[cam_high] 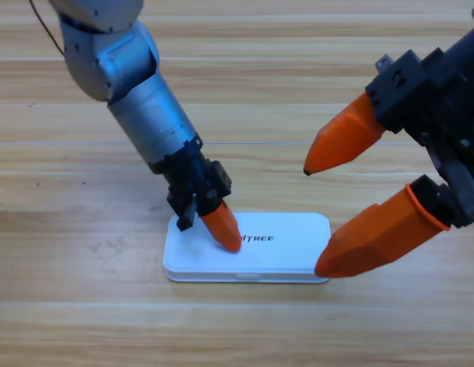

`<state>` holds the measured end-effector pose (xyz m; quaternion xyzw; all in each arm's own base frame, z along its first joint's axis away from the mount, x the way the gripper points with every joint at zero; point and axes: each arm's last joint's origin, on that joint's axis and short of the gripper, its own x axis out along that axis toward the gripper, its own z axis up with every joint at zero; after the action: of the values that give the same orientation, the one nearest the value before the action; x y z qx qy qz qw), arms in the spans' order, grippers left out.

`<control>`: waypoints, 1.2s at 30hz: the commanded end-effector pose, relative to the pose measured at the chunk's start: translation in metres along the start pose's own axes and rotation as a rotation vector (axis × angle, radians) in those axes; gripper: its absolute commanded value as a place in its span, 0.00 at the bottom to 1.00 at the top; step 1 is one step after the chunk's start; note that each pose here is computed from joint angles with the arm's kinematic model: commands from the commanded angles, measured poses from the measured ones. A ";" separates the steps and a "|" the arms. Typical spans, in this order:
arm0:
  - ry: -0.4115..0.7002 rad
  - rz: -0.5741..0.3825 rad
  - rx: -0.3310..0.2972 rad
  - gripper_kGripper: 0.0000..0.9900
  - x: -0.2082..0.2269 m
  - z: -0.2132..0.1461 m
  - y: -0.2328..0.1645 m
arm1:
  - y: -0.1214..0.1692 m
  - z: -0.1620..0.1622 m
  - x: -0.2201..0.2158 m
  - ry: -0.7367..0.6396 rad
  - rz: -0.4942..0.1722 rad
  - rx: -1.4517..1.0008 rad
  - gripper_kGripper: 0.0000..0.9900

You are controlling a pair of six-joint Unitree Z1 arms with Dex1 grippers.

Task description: Clean up eraser and pencils

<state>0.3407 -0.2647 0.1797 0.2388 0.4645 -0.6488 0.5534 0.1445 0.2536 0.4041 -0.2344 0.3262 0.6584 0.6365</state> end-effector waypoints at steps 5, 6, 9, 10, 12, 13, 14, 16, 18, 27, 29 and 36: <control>0.103 0.065 -0.010 0.00 0.031 -0.017 -0.012 | -0.009 0.002 0.027 0.045 0.035 0.026 1.00; 0.090 0.092 0.000 0.00 0.019 -0.011 -0.019 | -0.009 0.002 0.027 0.045 0.035 0.026 1.00; 0.034 0.172 0.049 0.00 -0.031 0.011 -0.050 | -0.009 0.002 0.028 0.046 0.036 0.028 1.00; 0.015 0.188 0.067 0.00 -0.048 0.018 -0.063 | -0.009 0.002 0.028 0.046 0.036 0.028 1.00; -0.025 0.219 0.105 0.00 -0.078 0.029 -0.092 | -0.009 0.002 0.029 0.047 0.036 0.030 1.00; -0.042 0.228 0.124 0.00 -0.090 0.034 -0.109 | -0.009 0.002 0.029 0.047 0.036 0.030 1.00; -0.062 0.237 0.140 0.00 -0.100 0.036 -0.125 | -0.009 0.002 0.029 0.047 0.036 0.030 1.00; -0.083 0.236 0.178 0.00 -0.113 0.039 -0.155 | -0.009 0.002 0.029 0.047 0.036 0.032 1.00; -0.099 0.231 0.206 0.00 -0.123 0.040 -0.181 | -0.010 0.003 0.028 0.047 0.034 0.031 1.00; -0.130 0.220 0.233 0.00 -0.135 0.037 -0.225 | -0.009 0.003 0.028 0.045 0.034 0.033 1.00; -0.127 0.215 0.227 0.00 -0.134 0.036 -0.225 | -0.009 0.003 0.028 0.045 0.034 0.033 1.00; -0.084 0.194 0.199 0.00 -0.129 0.020 -0.229 | -0.010 0.002 0.029 0.049 0.033 0.035 1.00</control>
<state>0.1773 -0.2366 0.3860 0.3000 0.3219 -0.6468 0.6230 0.1504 0.2624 0.3942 -0.2327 0.3456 0.6537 0.6317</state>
